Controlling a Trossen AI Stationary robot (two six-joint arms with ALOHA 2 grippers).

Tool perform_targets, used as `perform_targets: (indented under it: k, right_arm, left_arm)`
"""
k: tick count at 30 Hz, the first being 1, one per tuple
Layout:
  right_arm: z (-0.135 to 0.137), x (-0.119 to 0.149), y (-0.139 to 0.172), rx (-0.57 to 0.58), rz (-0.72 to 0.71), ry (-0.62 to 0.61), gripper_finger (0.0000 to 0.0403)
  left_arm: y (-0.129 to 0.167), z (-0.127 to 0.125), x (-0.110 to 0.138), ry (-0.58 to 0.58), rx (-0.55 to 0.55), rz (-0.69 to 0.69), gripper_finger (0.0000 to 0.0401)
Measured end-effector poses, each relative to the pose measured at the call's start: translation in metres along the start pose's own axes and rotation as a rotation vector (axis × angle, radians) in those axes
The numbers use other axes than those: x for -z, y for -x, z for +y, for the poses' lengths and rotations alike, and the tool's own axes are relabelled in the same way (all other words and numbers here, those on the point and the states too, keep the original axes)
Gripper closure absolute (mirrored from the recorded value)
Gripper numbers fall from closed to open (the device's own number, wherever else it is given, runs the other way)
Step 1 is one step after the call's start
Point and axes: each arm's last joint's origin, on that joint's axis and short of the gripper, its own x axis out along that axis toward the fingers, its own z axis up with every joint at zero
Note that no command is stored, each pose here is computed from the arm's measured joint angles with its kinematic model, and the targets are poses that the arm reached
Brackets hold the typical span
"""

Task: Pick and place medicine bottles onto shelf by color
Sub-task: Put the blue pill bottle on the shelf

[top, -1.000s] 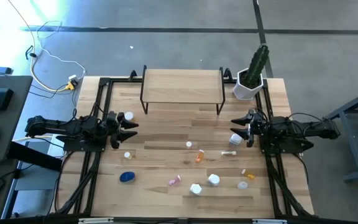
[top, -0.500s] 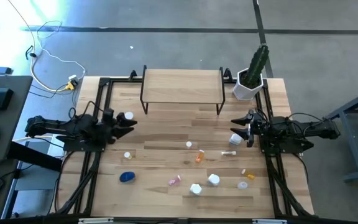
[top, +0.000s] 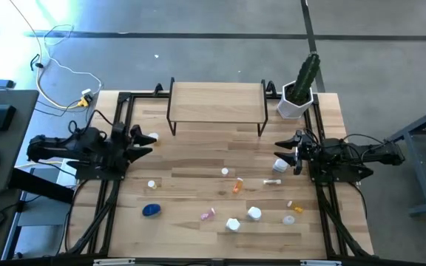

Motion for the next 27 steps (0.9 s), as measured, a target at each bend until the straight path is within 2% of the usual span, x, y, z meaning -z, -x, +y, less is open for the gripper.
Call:
perform_targets:
  k: [6,15,27]
  right_arm:
    - [0.0,0.0,0.0,0.0,0.0,0.0,0.0188]
    - [0.0,0.0,0.0,0.0,0.0,0.0,0.0188]
    - [0.0,0.0,0.0,0.0,0.0,0.0,0.0188]
  left_arm:
    - [-0.003,-0.014,-0.023,-0.058,-0.055,0.117,0.0158]
    - [-0.017,-0.041,-0.058,-0.057,-0.018,0.302,0.0158]
    - [-0.035,-0.068,-0.089,-0.072,-0.12,0.6,0.0158]
